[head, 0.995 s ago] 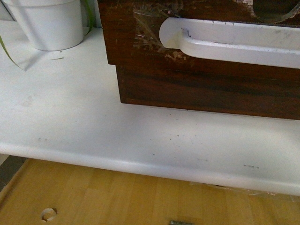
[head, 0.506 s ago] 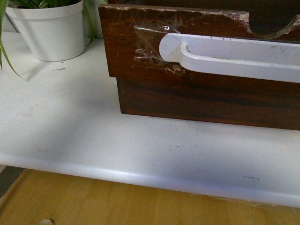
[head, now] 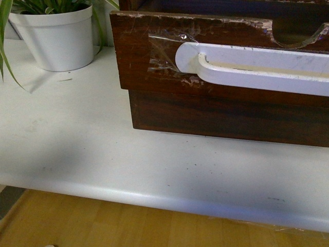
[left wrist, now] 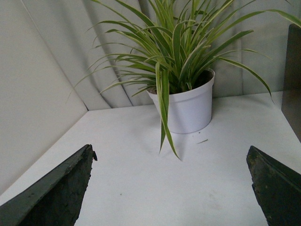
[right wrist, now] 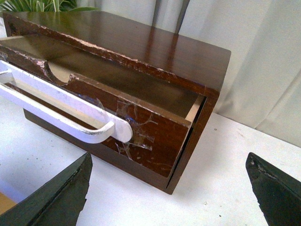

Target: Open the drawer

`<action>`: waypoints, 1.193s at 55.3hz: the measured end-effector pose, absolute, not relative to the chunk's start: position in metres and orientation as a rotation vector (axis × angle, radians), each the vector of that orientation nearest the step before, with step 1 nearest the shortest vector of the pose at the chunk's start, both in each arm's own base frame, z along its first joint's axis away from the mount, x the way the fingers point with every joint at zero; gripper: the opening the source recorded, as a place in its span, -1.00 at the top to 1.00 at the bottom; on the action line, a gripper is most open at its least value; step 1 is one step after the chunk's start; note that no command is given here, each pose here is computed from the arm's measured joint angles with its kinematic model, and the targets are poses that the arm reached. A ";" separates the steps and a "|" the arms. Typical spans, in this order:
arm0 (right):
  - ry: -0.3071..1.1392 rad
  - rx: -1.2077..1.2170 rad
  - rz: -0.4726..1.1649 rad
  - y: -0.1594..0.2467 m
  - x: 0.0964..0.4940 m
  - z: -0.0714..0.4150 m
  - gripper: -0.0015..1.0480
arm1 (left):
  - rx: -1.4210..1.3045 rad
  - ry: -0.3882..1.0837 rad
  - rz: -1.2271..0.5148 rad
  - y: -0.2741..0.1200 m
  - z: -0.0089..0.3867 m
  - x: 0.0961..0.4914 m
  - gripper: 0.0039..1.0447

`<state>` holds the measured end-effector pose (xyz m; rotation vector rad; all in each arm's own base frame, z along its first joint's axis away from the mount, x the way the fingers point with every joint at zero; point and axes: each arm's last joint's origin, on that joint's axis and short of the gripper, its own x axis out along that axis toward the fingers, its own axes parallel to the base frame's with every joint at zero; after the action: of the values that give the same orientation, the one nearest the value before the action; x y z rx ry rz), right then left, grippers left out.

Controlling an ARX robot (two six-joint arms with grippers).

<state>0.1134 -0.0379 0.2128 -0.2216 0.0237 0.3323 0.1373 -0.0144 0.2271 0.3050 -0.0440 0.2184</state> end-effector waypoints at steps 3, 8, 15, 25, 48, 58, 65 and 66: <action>0.024 -0.214 0.325 -0.038 0.111 0.210 -0.83 | 0.286 -0.037 0.230 -0.014 0.223 0.132 -0.88; 0.018 -0.194 0.300 -0.039 0.108 0.206 -0.83 | 0.250 -0.026 0.237 -0.011 0.215 0.123 -0.88; 0.006 -0.188 0.278 -0.039 0.107 0.205 -0.83 | 0.221 -0.041 0.244 -0.010 0.214 0.119 -0.88; 0.006 -0.182 0.277 -0.039 0.107 0.205 -0.83 | 0.210 -0.044 0.242 -0.010 0.214 0.119 -0.88; 0.004 -0.020 -0.015 -0.020 0.098 0.186 0.35 | 0.019 -0.001 -0.002 0.000 0.193 0.113 0.31; -0.002 -0.017 -0.010 -0.013 0.098 0.182 0.93 | 0.013 -0.001 -0.002 0.000 0.186 0.110 0.86; 0.000 -0.013 -0.034 -0.005 0.098 0.178 0.98 | 0.006 -0.002 -0.002 0.000 0.183 0.107 0.93; 0.000 -0.012 -0.029 -0.003 0.098 0.178 0.98 | 0.005 0.007 0.000 0.000 0.181 0.106 0.93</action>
<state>0.0977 -0.0035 0.1778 -0.0124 0.0004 -0.0286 0.1056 -0.0002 0.1814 0.0052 0.0074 0.0000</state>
